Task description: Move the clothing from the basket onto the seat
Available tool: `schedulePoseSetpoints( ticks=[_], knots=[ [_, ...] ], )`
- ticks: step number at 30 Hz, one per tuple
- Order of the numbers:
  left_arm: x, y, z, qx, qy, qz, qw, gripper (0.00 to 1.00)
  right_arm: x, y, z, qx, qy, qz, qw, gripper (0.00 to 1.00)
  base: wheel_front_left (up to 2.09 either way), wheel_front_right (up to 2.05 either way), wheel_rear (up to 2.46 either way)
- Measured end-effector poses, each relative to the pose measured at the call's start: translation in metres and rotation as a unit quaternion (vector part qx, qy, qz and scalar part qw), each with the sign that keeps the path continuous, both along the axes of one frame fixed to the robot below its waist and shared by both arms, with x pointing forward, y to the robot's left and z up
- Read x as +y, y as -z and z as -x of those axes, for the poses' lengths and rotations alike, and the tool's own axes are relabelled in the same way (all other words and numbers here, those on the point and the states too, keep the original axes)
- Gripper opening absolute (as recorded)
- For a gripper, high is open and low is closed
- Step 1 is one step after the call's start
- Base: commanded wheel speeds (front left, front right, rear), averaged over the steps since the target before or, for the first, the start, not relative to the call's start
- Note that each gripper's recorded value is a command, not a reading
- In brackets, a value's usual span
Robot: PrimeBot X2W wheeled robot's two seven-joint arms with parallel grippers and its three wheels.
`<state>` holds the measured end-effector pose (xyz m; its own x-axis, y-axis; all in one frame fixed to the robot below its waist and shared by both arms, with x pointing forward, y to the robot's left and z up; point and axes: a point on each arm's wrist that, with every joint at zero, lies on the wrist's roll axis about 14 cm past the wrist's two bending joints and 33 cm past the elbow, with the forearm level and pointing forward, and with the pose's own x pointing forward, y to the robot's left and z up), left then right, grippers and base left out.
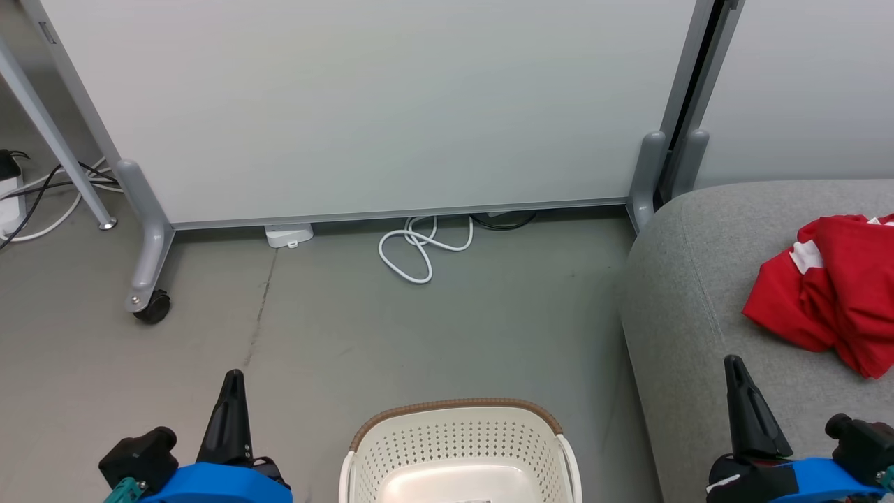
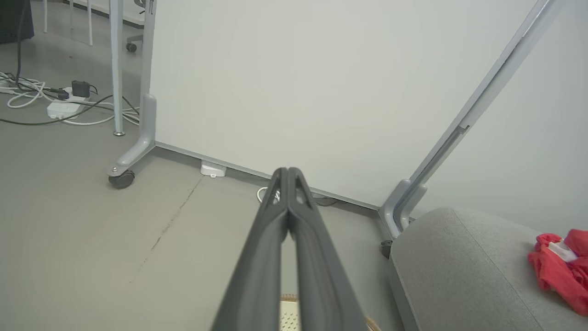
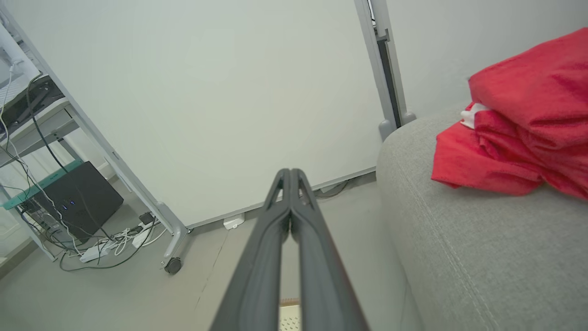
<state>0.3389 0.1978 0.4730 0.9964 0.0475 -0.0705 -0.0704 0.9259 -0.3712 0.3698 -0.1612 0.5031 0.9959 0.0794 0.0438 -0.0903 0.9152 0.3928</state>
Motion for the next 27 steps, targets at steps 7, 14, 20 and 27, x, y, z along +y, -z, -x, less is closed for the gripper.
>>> schedulePoseSetpoints(
  ticks=[7,14,20,27],
  knots=[
    [0.005,0.000,-0.003,0.004,-0.013,0.059,0.998,0.00,-0.005,0.001,-0.003,0.012,0.009,-0.058,0.998,0.00,0.00,0.00,0.00],
    [0.006,-0.001,-0.007,0.005,-0.020,0.114,0.993,0.00,-0.009,0.003,-0.005,0.023,0.016,-0.112,0.993,0.00,0.00,0.00,0.00],
    [0.008,-0.002,-0.011,0.004,-0.025,0.159,0.987,0.00,-0.013,0.004,-0.006,0.031,0.021,-0.154,0.987,0.00,0.00,0.00,0.00],
    [0.007,-0.004,-0.015,0.003,-0.027,0.207,0.978,0.00,-0.015,0.003,-0.009,0.036,0.024,-0.201,0.979,0.00,0.00,0.00,0.00]
  ],
)
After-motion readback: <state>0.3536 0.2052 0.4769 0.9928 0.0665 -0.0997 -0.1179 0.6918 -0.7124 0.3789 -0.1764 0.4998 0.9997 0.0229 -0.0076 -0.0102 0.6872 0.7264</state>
